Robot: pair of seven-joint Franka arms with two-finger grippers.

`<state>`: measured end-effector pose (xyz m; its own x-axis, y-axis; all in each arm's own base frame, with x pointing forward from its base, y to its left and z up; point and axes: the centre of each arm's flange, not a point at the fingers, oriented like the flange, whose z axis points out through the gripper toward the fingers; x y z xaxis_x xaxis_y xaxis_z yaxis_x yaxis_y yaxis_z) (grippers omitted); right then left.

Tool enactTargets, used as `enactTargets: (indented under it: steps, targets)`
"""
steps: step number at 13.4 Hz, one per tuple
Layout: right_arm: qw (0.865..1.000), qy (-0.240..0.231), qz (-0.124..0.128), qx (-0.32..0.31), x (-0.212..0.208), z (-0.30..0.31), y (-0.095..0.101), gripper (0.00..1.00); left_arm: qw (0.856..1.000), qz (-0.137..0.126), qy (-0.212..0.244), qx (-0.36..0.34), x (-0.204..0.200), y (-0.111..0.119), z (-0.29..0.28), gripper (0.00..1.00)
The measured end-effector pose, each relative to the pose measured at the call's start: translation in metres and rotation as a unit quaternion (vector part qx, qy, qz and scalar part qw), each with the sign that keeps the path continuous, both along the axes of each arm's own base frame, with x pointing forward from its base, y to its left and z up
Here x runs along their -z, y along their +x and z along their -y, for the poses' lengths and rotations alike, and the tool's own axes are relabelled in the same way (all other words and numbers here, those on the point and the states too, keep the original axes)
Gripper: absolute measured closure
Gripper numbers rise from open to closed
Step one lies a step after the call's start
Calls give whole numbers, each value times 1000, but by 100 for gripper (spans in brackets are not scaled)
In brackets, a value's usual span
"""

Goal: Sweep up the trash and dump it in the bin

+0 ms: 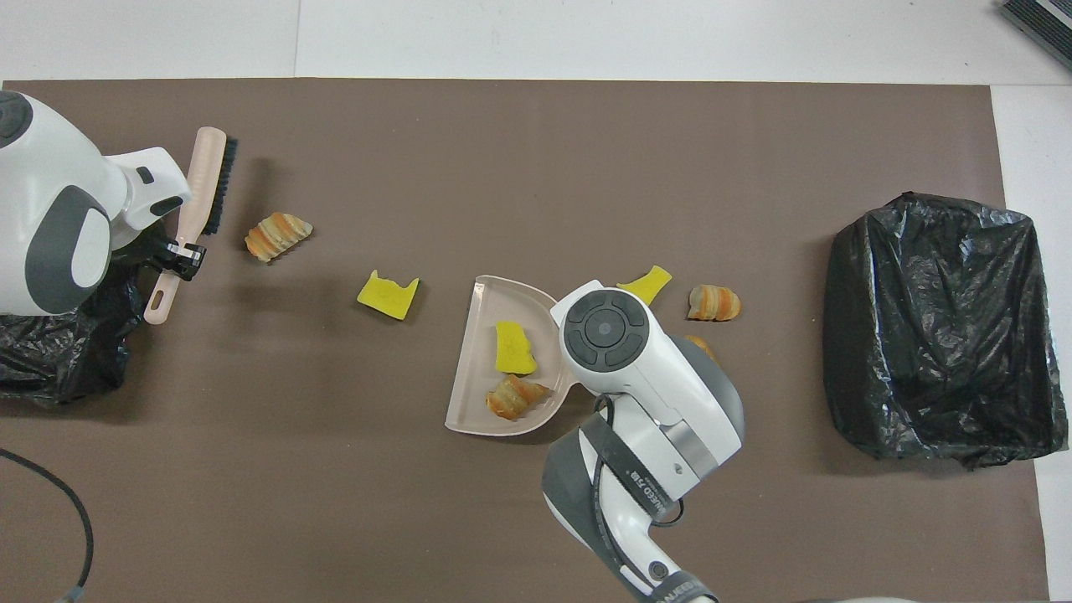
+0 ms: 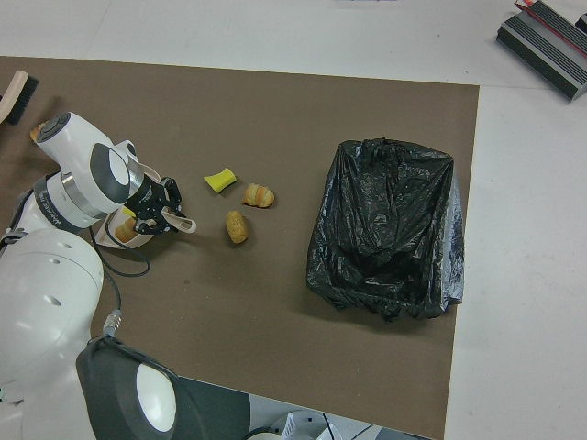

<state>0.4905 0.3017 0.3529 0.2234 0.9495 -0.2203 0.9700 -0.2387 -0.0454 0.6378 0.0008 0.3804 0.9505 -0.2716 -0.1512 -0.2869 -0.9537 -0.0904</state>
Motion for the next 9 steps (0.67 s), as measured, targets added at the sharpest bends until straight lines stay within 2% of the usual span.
enactTargets:
  steps: [4,6,9]
  targets:
    - [1000,1,-1,2,0,0,0,68,996,-40,-11,77,23,-7,0,74]
    - [1000,2,-1,3,0,0,0,68,994,-62,-14,92,37,-21,8,74]
    - [1000,2,-1,3,0,0,0,68,989,-74,-14,127,37,-46,53,74]
